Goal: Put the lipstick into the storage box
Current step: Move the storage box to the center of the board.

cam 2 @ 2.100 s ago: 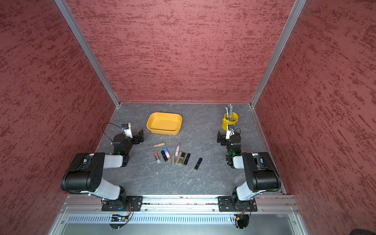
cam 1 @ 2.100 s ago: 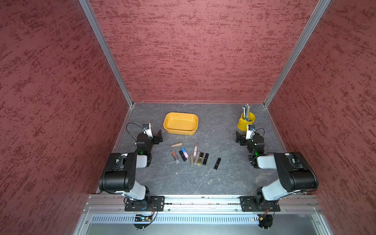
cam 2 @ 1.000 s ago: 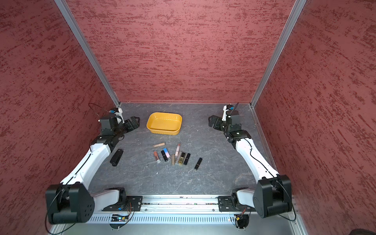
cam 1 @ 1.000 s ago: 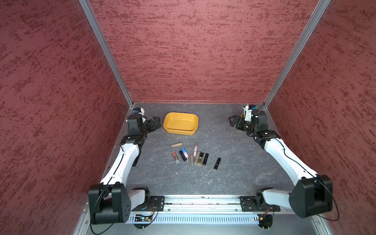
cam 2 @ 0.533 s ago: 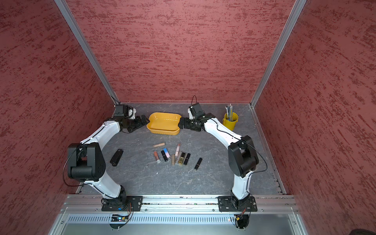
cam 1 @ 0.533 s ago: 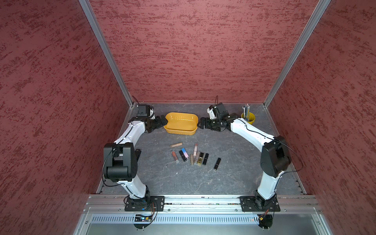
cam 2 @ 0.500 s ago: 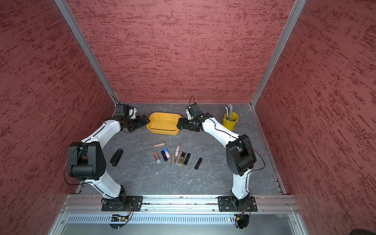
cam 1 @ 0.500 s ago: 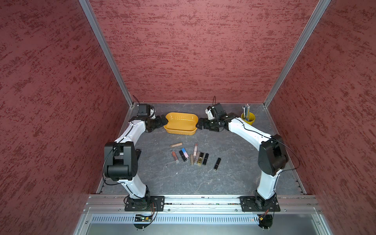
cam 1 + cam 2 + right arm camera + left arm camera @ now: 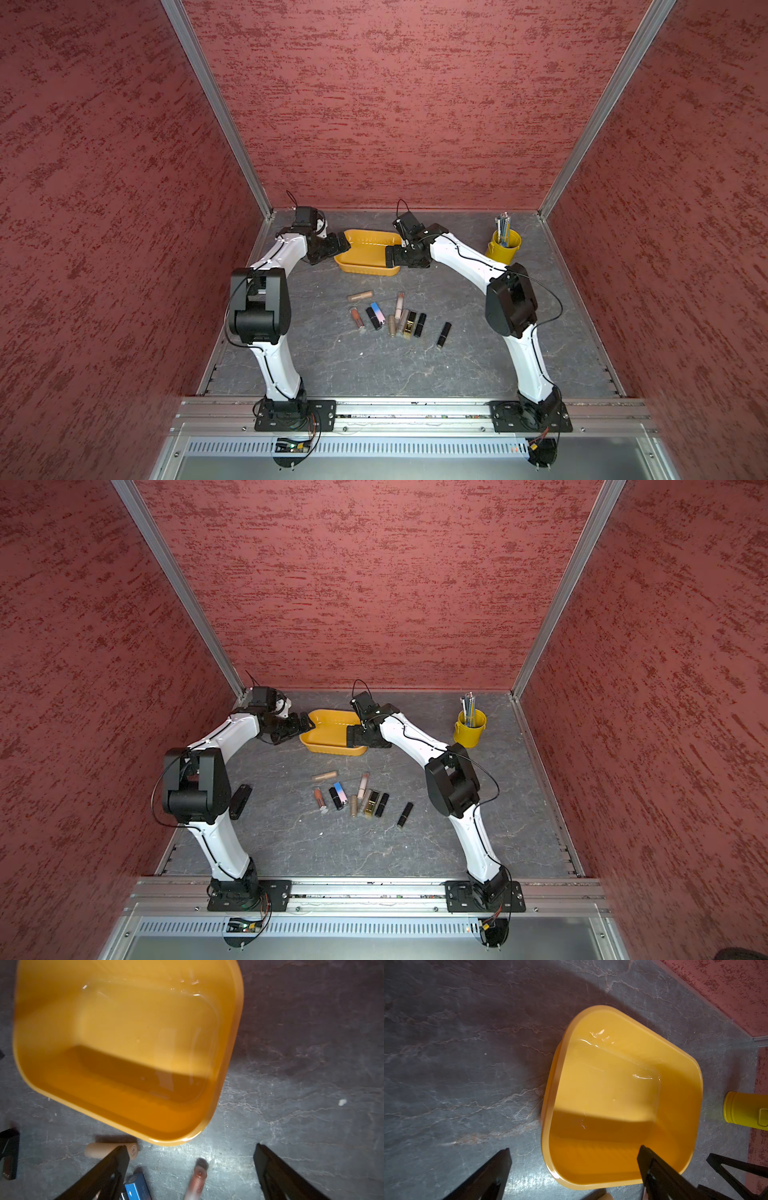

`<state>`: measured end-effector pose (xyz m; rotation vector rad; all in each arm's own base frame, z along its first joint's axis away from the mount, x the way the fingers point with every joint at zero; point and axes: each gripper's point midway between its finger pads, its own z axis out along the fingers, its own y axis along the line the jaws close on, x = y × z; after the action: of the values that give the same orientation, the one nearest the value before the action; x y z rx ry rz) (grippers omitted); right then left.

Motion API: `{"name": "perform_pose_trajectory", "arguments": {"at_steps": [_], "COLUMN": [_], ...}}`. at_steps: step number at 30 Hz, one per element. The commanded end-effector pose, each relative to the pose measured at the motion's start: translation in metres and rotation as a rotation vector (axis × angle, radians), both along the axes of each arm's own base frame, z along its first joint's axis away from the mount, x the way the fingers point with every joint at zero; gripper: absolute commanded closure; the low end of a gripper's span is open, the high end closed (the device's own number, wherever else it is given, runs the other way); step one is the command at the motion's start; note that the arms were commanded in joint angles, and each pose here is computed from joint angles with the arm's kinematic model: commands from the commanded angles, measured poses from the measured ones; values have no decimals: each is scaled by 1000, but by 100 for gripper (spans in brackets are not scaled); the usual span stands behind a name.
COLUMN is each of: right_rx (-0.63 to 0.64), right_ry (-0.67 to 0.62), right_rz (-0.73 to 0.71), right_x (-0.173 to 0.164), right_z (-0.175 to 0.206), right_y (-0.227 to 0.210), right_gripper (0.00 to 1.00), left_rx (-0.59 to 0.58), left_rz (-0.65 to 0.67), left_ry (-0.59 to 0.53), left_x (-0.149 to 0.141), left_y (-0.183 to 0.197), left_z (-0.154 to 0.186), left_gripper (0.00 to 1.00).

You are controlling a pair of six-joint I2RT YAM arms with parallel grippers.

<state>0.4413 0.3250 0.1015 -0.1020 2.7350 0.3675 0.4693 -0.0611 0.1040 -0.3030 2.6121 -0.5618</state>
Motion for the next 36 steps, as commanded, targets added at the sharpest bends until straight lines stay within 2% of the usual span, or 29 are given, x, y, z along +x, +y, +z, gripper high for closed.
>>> {"name": "perform_pose_trajectory", "arguments": {"at_steps": [1, 13, 26, 36], "right_rx": [-109, -213, -297, -292], "right_ry": [-13, -18, -12, 7], "right_rz": [-56, -64, -11, -24], "right_x": [7, 20, 3, -18], "right_z": [-5, -21, -21, -24], "right_y": [-15, -23, -53, -84], "right_gripper": [1, 1, 1, 1], "left_rx": [6, 90, 120, 180], "left_rz": [-35, -46, -65, -109], "left_ry": [-18, 13, 11, 10], "left_x": [3, -3, -28, -40], "left_y": [-8, -8, -19, -32], "left_z": [4, -4, -3, -3], "left_gripper": [0, 0, 0, 0]}}
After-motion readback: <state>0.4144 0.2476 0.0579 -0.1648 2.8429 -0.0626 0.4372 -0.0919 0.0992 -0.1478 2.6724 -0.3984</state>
